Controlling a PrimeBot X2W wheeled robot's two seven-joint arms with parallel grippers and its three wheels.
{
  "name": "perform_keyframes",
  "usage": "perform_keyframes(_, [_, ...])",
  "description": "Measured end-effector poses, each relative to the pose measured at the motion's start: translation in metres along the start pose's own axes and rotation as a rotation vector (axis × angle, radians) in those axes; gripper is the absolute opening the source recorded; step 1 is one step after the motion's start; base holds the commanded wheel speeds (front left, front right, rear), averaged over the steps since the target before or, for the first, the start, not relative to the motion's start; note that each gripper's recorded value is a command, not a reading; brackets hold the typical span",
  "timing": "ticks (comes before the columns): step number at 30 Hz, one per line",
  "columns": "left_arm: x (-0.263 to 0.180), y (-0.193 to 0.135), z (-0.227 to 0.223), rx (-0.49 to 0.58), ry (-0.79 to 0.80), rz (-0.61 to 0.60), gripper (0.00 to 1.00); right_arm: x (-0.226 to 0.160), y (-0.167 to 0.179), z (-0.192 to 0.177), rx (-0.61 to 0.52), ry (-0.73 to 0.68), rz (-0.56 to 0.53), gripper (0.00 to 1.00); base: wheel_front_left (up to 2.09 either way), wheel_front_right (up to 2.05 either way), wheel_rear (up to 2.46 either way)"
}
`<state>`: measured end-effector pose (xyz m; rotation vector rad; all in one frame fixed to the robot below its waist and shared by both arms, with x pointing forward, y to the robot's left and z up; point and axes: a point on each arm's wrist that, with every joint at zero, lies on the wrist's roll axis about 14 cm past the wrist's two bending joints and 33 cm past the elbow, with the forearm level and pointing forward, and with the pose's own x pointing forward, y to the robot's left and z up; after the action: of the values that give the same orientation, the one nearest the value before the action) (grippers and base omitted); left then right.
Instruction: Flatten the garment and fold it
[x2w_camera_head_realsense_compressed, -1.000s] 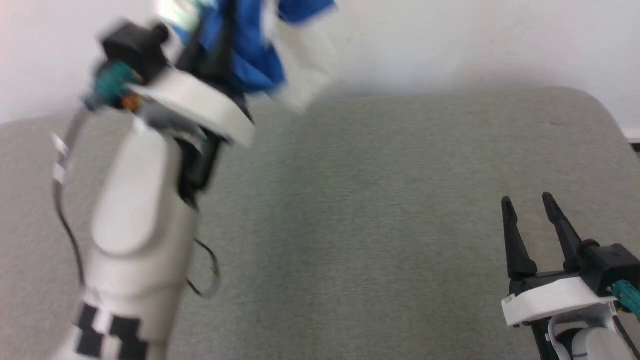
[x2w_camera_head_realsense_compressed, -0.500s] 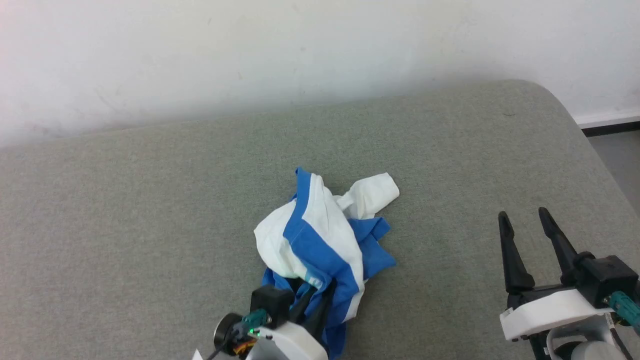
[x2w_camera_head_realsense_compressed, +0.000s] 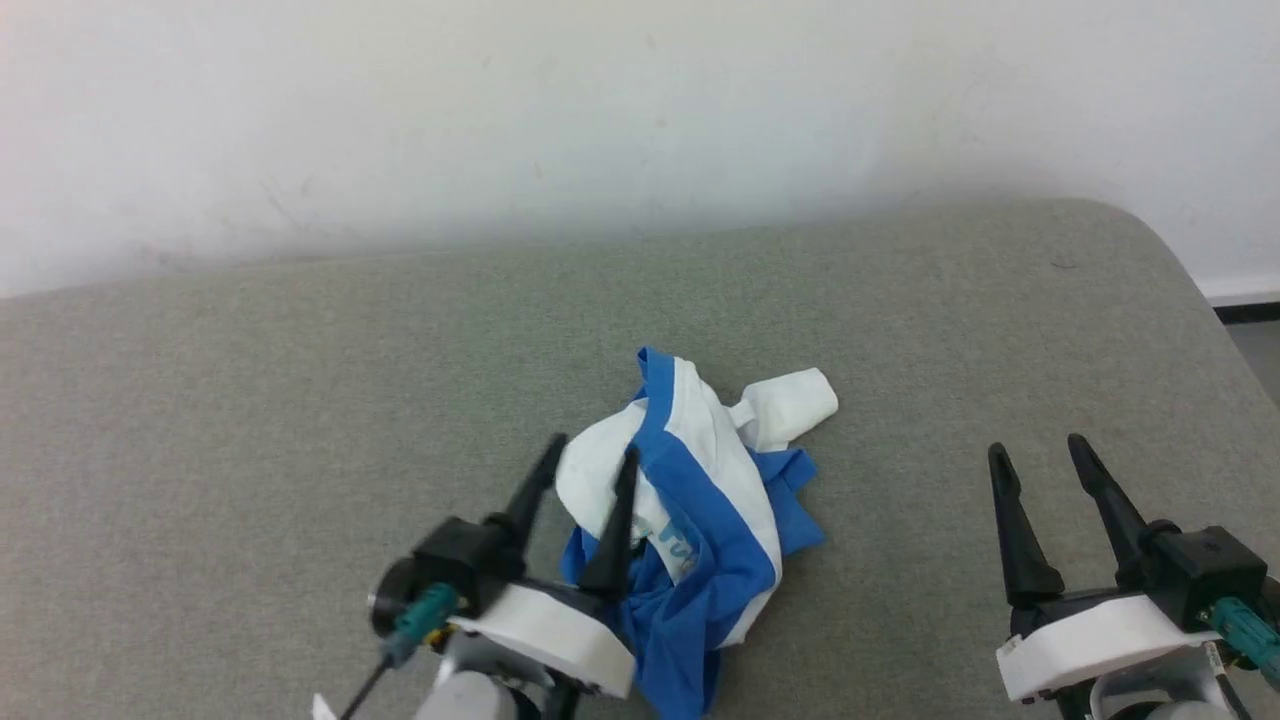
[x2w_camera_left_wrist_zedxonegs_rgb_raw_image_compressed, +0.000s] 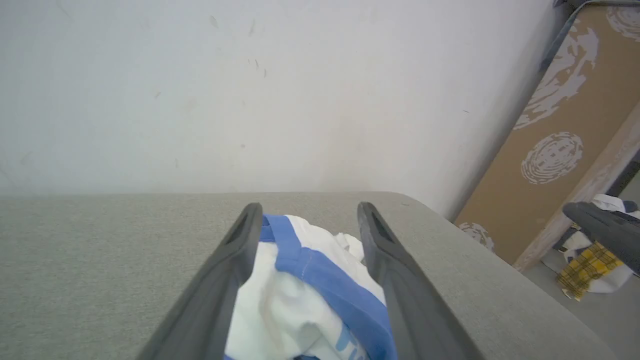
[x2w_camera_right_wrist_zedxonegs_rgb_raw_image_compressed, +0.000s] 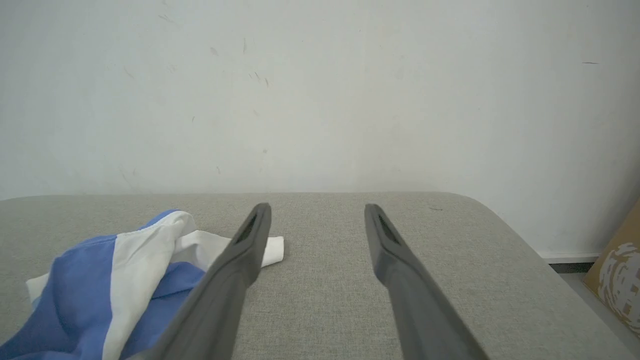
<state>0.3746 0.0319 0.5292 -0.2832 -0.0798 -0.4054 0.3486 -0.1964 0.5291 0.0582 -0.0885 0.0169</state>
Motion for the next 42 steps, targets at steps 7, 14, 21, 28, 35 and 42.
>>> perform_keyframes(7, [-0.015,0.061,0.038,0.092,-0.099,0.183,1.0,0.0,0.009,0.003,-0.006,0.002,0.029,1.0,0.0,0.0,0.0])
perform_keyframes(14, [-0.052,0.112,0.039,0.16,-0.077,0.338,1.0,0.0,0.017,0.002,-0.005,0.014,0.054,1.0,0.0,0.0,0.0])
perform_keyframes(21, [-0.077,0.13,0.035,0.189,-0.049,0.403,1.0,0.004,0.049,-0.002,0.042,0.053,0.148,1.0,0.0,0.0,0.0])
perform_keyframes(28, [-0.089,0.135,0.033,0.182,-0.044,0.436,1.0,-0.009,0.13,-0.035,0.076,0.286,0.39,1.0,0.0,0.0,0.0])
perform_keyframes(35, [-0.095,0.139,0.03,0.168,-0.038,0.464,1.0,-0.031,0.181,-0.063,0.011,0.496,0.584,1.0,0.0,0.0,0.0])
perform_keyframes(42, [-0.094,0.141,0.028,0.151,-0.037,0.475,1.0,-0.038,0.179,-0.095,-0.117,0.627,0.626,1.0,0.0,0.0,0.0])
